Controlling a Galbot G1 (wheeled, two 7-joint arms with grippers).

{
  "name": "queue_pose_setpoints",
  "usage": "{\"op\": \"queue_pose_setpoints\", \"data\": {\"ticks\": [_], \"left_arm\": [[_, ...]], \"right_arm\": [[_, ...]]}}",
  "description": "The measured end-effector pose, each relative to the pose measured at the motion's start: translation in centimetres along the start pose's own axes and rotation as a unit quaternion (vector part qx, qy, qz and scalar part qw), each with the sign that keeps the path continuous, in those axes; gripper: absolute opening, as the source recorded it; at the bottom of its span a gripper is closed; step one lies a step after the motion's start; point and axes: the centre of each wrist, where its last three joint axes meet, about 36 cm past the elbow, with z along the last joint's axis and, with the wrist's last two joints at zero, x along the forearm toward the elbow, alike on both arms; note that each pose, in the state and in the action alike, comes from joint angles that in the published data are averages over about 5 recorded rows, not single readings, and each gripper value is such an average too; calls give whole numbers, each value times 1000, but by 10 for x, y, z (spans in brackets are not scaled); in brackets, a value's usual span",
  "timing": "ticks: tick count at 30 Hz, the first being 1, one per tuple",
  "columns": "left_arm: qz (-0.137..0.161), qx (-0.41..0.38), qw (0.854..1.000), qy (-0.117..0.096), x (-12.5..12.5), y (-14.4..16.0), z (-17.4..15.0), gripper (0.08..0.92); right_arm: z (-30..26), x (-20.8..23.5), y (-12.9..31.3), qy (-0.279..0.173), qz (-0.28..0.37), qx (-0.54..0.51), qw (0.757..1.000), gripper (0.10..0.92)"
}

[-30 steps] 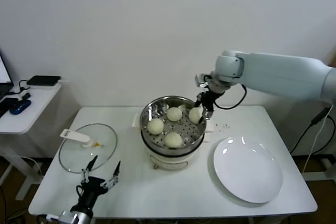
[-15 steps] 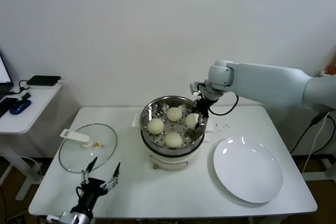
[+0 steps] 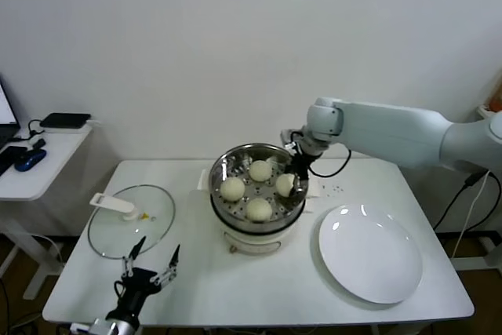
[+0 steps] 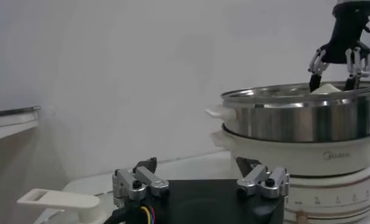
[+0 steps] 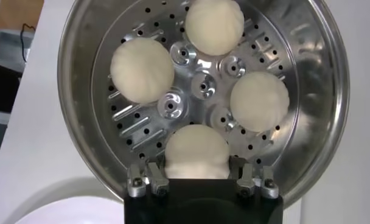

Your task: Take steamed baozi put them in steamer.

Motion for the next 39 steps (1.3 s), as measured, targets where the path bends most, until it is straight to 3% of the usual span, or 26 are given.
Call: {"op": "queue_pose_setpoints", "data": {"ticks": [6,14,39], "left_arm": [[0,1,1000,1,0,0,1,823],[1,1,1000,2,0,-1,1,823],[3,1,1000,0,0,-3,1,823]], "right_arm": [[0,-6,1,0,-2,0,1000,687],[0,-7,0,0,-3,-1,1000,815],[7,45,-11,-35,-8,-24,999,823]]}}
